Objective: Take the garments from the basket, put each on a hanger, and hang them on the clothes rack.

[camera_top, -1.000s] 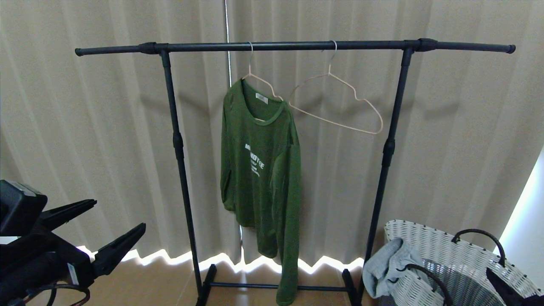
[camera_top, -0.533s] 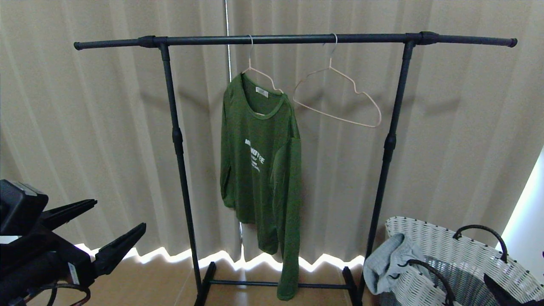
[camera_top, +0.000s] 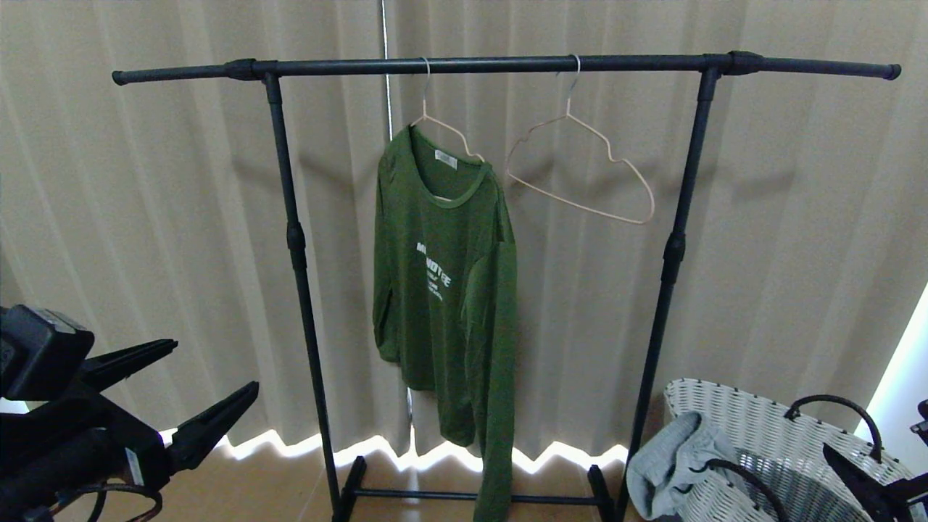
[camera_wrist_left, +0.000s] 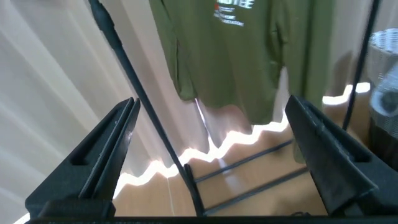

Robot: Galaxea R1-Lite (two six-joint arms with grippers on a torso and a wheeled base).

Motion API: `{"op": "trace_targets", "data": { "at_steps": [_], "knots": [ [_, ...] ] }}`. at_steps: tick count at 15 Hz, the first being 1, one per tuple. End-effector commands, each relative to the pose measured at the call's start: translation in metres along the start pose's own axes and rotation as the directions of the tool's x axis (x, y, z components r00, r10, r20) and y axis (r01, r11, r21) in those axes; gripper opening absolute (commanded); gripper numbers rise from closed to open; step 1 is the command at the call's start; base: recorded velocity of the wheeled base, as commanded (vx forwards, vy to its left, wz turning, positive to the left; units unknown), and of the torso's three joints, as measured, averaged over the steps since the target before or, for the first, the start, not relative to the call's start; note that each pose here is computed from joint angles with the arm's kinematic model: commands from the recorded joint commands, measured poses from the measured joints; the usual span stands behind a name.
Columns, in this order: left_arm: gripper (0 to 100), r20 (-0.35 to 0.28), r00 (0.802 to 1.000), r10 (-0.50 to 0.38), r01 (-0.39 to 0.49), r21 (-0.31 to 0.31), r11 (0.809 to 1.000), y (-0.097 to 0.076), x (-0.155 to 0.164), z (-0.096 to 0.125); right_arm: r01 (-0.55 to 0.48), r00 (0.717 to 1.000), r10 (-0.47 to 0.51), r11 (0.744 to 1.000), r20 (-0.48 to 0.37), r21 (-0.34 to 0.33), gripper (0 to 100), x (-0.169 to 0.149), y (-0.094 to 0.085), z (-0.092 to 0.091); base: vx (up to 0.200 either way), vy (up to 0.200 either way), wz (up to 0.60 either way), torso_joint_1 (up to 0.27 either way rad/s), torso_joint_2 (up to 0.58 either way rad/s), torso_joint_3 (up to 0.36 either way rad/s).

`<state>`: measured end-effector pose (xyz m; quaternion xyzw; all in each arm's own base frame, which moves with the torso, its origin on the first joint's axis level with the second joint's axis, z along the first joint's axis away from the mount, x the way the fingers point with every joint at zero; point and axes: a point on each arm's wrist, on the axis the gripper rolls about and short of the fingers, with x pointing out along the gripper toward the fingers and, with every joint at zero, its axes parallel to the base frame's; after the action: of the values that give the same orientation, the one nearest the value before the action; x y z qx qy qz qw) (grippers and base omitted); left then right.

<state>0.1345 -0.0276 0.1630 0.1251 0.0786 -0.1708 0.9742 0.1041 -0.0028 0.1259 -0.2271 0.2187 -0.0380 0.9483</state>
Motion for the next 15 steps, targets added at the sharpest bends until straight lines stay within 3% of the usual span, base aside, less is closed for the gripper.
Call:
{"op": "trace_targets", "data": {
  "at_steps": [1, 4, 8, 12, 15],
  "knots": [
    [100, -0.002, 1.000, -0.008, 0.008, 0.001, 1.000, -0.001, 0.000, -0.001, -0.049, 0.993, 0.046, 0.998, -0.106, -0.026, 100, 0.019, 0.004, 0.000, 0.200, 0.000, 0.00, 0.002, 0.01, -0.002],
    [100, -0.010, 0.999, -0.041, 0.041, 0.006, 0.999, -0.006, 0.000, -0.004, -0.117, 0.966, 0.097, 0.991, -0.240, -0.071, 100, 0.045, 0.012, -0.006, 0.133, 0.000, 0.00, 0.002, 0.00, -0.003],
    [100, -0.018, 0.997, -0.076, 0.076, 0.011, 0.997, -0.012, 0.000, -0.007, -0.214, 0.896, 0.167, 0.974, -0.411, -0.070, 100, 0.116, 0.028, -0.010, 0.000, 0.000, 0.00, 0.000, 0.00, 0.000],
    [100, -0.015, 0.997, -0.075, 0.075, 0.011, 0.997, -0.011, 0.000, -0.006, -0.247, 0.861, 0.186, 0.966, -0.473, -0.071, 100, 0.171, 0.041, -0.013, 0.000, 0.000, 0.00, 0.000, 0.00, 0.000],
    [100, -0.006, 0.997, -0.073, 0.073, 0.013, 0.997, -0.011, -0.001, -0.005, -0.238, 0.834, 0.177, 0.970, -0.522, -0.051, 100, 0.190, 0.036, -0.018, 0.000, 0.000, 0.00, 0.000, 0.00, 0.000]
  ]
}}
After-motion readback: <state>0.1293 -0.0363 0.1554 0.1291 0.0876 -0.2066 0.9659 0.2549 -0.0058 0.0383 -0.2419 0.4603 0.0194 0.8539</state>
